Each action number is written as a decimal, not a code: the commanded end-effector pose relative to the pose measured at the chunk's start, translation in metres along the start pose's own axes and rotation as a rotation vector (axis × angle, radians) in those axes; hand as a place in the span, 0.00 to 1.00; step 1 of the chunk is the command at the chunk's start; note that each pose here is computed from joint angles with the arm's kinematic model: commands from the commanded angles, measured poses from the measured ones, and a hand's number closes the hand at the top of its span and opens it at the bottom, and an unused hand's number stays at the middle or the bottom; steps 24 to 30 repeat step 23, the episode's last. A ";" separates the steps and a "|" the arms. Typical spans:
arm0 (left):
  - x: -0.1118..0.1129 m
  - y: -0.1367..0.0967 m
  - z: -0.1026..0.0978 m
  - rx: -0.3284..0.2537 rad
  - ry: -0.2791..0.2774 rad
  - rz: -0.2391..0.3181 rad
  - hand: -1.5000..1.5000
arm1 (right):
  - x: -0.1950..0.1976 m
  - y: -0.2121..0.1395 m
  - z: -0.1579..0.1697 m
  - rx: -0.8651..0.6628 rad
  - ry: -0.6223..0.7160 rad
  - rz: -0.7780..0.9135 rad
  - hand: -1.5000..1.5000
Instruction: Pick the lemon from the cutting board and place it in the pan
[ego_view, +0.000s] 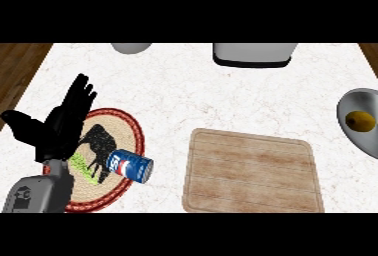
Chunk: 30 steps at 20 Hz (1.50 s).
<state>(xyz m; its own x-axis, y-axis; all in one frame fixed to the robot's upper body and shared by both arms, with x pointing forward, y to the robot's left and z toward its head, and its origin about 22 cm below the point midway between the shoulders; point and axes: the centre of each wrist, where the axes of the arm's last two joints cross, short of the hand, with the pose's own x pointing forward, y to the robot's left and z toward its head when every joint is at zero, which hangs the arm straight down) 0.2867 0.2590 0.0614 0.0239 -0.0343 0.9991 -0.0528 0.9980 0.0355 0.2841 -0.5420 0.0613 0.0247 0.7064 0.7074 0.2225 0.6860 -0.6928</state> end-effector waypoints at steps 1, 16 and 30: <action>0.004 0.000 -0.002 0.009 0.013 0.019 0.50 | -0.003 -0.027 0.009 -0.068 0.004 -0.218 0.00; 0.001 0.019 0.009 0.041 0.010 0.005 0.50 | -0.034 -0.096 0.084 -0.004 -0.056 -0.500 0.00; -0.008 0.011 0.010 0.031 0.030 0.012 0.50 | -0.041 -0.106 0.104 -0.012 -0.043 -0.463 0.00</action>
